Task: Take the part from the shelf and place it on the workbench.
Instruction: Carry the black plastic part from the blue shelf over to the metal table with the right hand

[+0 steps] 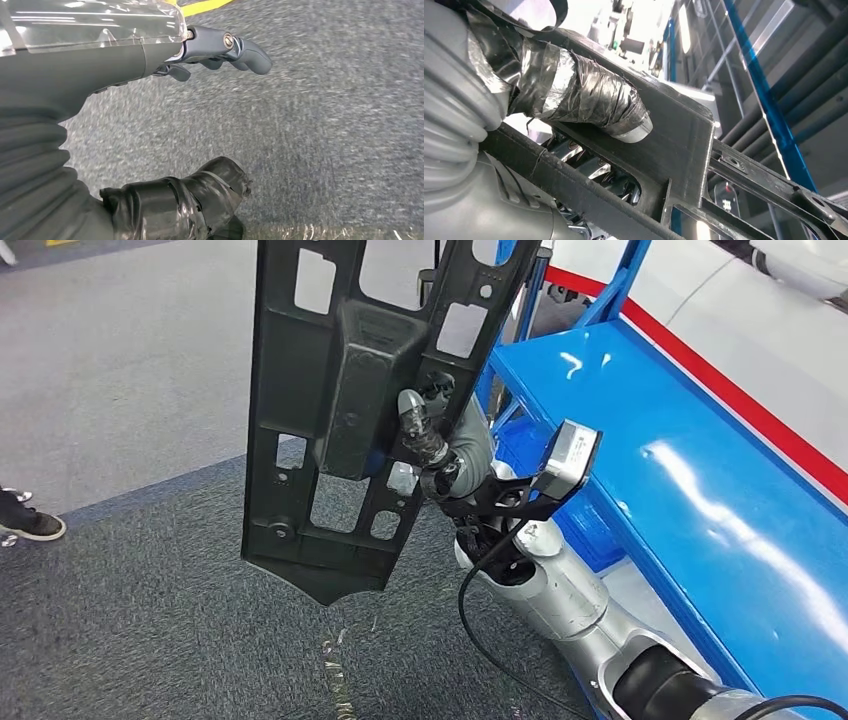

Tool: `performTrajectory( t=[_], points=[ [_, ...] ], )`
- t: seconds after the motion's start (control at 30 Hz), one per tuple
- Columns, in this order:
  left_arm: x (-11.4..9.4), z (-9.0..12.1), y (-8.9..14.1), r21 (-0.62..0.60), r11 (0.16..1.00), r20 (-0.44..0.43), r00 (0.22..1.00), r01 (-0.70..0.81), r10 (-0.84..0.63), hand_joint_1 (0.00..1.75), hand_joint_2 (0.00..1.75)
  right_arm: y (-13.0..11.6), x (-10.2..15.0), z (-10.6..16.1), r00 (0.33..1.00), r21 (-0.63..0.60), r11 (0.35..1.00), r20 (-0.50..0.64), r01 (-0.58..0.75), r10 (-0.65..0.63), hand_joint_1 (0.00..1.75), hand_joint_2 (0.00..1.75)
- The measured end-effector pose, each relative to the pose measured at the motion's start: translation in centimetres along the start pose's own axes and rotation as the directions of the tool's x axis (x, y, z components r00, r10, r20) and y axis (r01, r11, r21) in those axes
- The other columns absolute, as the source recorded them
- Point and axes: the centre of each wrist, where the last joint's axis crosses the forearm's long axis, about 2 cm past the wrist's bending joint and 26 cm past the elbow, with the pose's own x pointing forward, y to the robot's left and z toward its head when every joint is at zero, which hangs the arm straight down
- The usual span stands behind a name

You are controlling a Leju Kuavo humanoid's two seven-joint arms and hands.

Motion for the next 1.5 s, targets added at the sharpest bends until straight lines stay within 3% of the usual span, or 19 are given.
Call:
performTrajectory(
  t=[1.5],
  points=[
    [-0.29, 0.17, -0.17, 0.038, 0.999, 0.0, 1.0, 0.009, -0.009, 0.0, 1.75, -0.18, -0.58, 0.11, 0.999, -0.009, 1.0, -0.03, -0.015, 0.015, 1.75, 1.75]
  ],
)
